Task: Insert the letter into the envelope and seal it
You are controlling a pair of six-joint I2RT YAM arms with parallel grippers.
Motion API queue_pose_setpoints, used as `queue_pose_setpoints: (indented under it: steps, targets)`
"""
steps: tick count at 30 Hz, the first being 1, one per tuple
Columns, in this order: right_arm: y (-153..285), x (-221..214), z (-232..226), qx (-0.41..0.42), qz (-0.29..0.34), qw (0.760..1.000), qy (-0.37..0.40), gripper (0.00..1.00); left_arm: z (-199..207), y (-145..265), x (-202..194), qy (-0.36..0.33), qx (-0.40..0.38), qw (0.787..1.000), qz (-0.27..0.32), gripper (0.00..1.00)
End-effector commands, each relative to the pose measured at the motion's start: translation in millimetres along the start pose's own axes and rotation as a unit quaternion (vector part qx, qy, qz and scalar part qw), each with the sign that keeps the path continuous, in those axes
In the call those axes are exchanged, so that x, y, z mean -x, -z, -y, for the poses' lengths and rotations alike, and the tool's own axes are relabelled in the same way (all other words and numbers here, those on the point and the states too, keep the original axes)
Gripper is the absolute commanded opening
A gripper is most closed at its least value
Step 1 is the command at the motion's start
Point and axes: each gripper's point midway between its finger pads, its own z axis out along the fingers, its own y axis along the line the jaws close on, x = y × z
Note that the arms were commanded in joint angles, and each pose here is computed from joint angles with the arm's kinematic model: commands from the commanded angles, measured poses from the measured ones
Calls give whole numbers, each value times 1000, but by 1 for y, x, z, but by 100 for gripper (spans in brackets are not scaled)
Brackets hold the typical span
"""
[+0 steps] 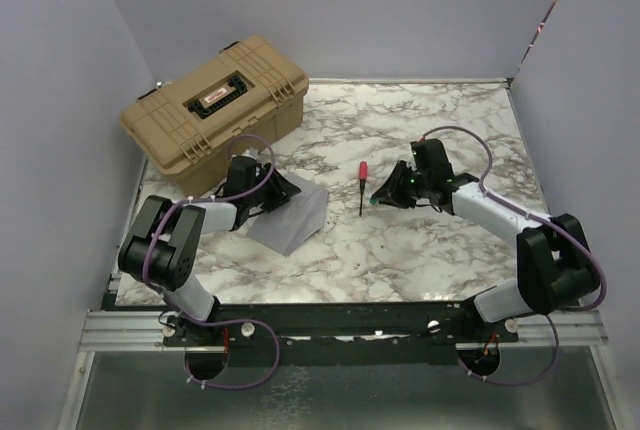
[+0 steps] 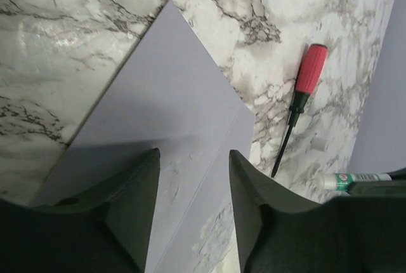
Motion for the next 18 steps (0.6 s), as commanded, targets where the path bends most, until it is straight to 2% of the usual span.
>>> queue_pose_setpoints:
  steps: [1, 8, 14, 18]
  targets:
    - [16, -30, 11, 19, -59, 993, -98, 0, 12, 19, -10, -38, -14, 999, -31, 52]
    - [16, -46, 54, -4, -52, 972, -229, 4, 25, 44, -5, -63, -25, 998, -10, 62]
    - [9, -48, 73, 3, -44, 958, -282, 21, 16, 61, 0, -123, -1, 992, 8, 72]
    - [5, -51, 82, -12, -50, 952, -302, 38, 3, 63, 2, -145, 30, 989, 5, 73]
